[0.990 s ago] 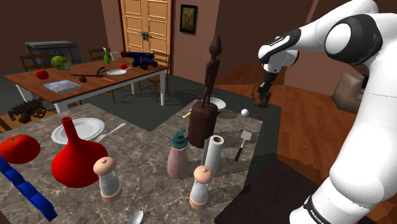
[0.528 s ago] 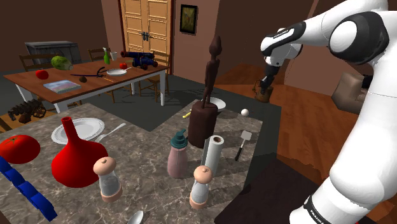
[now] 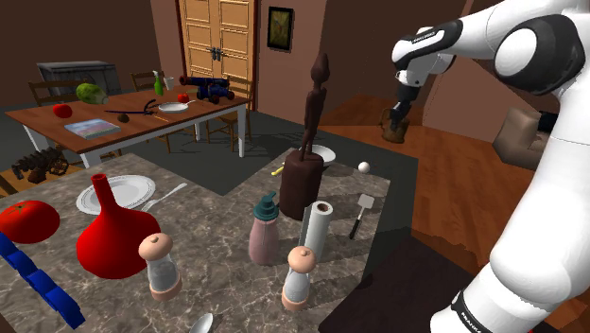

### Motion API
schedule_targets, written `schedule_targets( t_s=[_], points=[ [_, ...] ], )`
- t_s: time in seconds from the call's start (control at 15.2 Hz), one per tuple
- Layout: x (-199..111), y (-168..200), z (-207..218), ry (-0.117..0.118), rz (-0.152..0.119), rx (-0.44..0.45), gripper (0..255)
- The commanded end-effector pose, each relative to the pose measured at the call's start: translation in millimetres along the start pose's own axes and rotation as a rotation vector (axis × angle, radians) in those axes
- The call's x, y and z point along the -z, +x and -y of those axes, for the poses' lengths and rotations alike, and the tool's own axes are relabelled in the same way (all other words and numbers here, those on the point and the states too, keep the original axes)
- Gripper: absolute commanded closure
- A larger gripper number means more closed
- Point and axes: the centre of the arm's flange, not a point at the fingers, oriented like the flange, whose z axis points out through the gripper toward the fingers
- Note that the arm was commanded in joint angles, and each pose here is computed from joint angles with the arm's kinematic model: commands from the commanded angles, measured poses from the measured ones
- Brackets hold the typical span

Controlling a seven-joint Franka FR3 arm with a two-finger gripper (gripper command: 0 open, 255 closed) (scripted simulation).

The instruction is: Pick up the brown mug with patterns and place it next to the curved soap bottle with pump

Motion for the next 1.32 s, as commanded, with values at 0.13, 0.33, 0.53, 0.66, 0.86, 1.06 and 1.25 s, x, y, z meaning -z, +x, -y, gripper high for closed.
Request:
schedule_targets(
  t_s=[0.13,0.33,0.53,0.66,0.86,1.06,1.25],
  points=[
    [20,0,1,0.0,0.0,0.0,255],
    [20,2,40,0.0,0.0,0.0,255],
    [21,4,80,0.0,0.0,0.0,255],
    [21,5,106,0.0,0.0,0.0,255],
    [21,7,146,0.0,0.0,0.0,255],
    [21,9,185,0.0,0.0,0.0,255],
    [21,11,225,0.0,0.0,0.0,255]
  ],
)
